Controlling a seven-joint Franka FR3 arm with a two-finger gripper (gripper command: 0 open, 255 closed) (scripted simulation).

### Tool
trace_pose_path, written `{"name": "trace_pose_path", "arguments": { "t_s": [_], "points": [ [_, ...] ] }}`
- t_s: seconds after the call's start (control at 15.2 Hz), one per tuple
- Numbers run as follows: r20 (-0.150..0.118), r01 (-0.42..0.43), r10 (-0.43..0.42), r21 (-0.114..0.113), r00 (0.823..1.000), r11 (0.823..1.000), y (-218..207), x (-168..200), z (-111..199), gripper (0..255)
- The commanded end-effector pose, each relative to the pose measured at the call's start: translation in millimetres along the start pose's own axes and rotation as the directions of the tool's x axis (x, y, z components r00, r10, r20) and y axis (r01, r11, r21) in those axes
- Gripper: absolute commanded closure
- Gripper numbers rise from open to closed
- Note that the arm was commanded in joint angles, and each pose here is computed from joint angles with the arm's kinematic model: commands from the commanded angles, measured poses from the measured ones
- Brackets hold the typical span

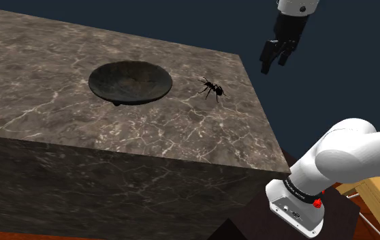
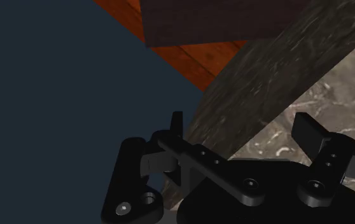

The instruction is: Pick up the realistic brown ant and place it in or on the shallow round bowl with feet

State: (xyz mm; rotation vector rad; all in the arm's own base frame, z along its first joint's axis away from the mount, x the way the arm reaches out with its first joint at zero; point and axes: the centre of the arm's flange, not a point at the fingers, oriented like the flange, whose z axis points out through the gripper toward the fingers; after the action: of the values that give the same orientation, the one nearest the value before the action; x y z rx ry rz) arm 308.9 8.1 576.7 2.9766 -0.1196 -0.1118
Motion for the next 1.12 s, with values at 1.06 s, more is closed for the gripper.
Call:
{"name": "trace_pose_path", "arguments": {
  "t_s": [1.06],
  "points": [
    [-0.040, 0.386, -0.388, 0.238, 0.921, 0.891, -163, 67, -18, 0]
  ]
}}
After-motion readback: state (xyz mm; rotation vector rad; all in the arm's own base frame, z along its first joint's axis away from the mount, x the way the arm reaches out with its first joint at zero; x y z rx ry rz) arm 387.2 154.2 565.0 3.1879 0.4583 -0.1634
